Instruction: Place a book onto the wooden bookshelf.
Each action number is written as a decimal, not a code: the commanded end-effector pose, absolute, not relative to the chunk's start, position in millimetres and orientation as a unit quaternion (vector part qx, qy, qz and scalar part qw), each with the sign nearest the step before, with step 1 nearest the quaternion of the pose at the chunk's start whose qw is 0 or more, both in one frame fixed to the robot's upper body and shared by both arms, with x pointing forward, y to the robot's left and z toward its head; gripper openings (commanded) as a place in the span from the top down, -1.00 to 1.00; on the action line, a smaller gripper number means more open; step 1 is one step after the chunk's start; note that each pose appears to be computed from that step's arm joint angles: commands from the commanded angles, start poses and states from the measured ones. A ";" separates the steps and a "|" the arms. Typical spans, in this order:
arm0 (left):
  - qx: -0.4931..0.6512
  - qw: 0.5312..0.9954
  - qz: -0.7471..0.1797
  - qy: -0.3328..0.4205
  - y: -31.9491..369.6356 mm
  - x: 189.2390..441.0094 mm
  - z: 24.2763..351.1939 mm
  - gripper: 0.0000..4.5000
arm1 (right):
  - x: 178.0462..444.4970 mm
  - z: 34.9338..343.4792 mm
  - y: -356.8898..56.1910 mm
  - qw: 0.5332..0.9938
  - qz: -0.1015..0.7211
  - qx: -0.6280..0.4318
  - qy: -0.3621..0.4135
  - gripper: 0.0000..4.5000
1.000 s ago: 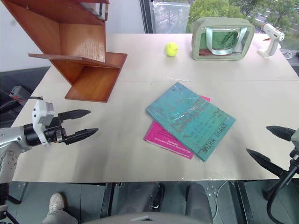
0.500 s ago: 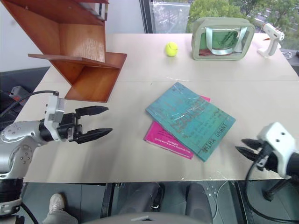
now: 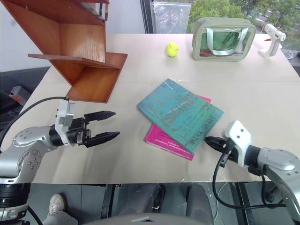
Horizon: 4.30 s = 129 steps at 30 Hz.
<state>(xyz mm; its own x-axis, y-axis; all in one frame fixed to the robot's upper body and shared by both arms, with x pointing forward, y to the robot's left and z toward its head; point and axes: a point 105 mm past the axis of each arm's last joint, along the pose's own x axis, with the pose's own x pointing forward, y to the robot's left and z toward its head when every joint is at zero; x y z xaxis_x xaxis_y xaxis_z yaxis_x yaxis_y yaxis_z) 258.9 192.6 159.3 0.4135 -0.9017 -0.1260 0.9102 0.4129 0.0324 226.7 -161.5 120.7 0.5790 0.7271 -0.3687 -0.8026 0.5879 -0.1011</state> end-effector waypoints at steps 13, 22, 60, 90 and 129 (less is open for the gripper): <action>0.052 0.790 -0.611 0.005 179.7 239.0 185.0 -1.00 | 241.5 119.3 -123.6 0.861 0.481 -0.131 0.097 0.99; 0.041 0.777 -0.628 0.000 179.9 236.2 184.0 -1.00 | 239.4 120.7 -122.9 0.861 0.483 -0.131 0.091 0.99; -0.348 0.813 -0.391 0.253 168.6 297.2 132.6 -1.00 | 202.9 198.7 -145.1 0.887 0.451 -0.089 -0.034 0.49; -0.545 0.701 -0.314 0.335 65.0 337.3 124.2 -0.63 | 204.6 233.2 -121.2 0.887 0.433 -0.145 -0.071 -0.94; 0.616 0.690 -0.358 -0.130 195.1 311.4 387.3 0.70 | 213.5 265.5 -178.6 0.916 0.361 -0.098 -0.145 -0.94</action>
<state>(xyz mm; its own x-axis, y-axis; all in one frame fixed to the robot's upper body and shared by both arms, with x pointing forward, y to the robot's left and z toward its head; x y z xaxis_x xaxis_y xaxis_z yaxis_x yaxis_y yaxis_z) 317.1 182.3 370.8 0.6641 -0.6908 -0.2859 0.3872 -0.0094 0.9219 218.4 -177.1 255.0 0.7103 0.6842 0.1655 -0.6459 0.7269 -0.2333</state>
